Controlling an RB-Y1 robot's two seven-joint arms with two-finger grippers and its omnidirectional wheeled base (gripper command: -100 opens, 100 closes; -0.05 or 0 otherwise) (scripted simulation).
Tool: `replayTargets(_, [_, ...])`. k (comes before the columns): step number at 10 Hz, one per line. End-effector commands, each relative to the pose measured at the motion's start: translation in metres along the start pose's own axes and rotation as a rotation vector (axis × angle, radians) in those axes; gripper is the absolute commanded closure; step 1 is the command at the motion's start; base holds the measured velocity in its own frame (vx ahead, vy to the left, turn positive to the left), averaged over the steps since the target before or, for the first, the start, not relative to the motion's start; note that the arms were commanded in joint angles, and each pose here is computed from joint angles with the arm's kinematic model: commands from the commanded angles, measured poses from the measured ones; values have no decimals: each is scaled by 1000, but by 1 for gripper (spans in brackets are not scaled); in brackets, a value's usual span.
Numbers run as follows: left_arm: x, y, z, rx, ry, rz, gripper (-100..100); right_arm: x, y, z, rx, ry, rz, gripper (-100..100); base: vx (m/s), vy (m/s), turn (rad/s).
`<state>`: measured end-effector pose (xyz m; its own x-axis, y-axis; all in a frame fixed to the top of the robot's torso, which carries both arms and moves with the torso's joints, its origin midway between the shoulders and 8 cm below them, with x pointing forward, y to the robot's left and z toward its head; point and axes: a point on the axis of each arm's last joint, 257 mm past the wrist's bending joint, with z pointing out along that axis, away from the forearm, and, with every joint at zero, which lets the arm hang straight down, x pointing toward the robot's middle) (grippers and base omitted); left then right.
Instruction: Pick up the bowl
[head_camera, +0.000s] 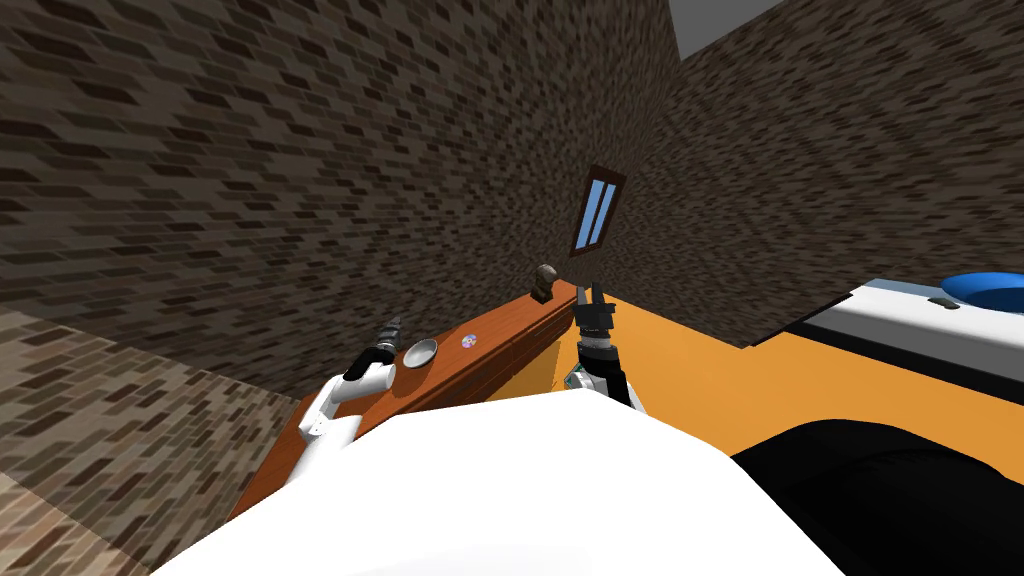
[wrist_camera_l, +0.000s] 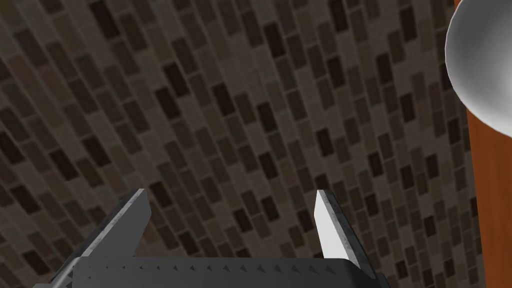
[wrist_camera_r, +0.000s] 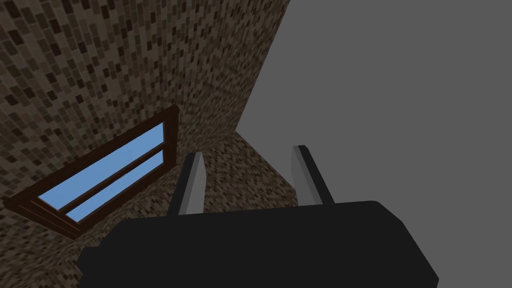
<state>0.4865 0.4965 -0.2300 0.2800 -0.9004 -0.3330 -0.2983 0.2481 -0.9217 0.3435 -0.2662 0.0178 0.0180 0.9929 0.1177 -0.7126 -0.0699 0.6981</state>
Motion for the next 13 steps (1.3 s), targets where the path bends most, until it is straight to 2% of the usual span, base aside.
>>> replayTargets(1, [-3, 15, 5, -45, -7, -5, -100, 0, 0, 0, 0, 0, 0, 0, -13, -1, -50])
replayTargets(2, [-13, 27, 11, -97, -22, -15, -100, 0, 0, 0, 0, 0, 0, 0, -12, -3, -101])
replayTargets(3, [-13, 33, 12, -108, -22, -15, -100, 0, 0, 0, 0, 0, 0, 0, -10, 1, -56])
replayTargets(4, [-22, 46, 17, -160, -37, -28, -100, 0, 0, 0, 0, 0, 0, 0, -13, 2, -100])
replayTargets(5, [-22, 51, 17, -171, -38, -28, -100, 0, 0, 0, 0, 0, 0, 0, -11, 4, -59])
replayTargets(6, [-30, 62, 21, -219, -52, -44, -100, 0, 0, 0, 0, 0, 0, 0, -12, 3, -113])
replayTargets(7, [-30, 69, 20, -233, -52, -44, -100, 0, 0, 0, 0, 0, 0, 0, -9, 8, -57])
replayTargets(9, [-45, 90, 26, -318, -80, -81, -100, 0, 0, 0, 0, 0, 0, 0, -12, 15, -134])
replayTargets(11, [-50, 117, 24, -404, -93, -104, -100, 0, 0, 0, 0, 0, 0, 0, -9, 18, -89])
replayTargets(12, [-50, 123, 23, -417, -93, -104, -100, 0, 0, 0, 0, 0, 0, 0, -7, 16, -67])
replayTargets(13, [-54, 137, 22, -468, -104, -127, -100, 0, 0, 0, 0, 0, 0, 0, -14, 19, -128])
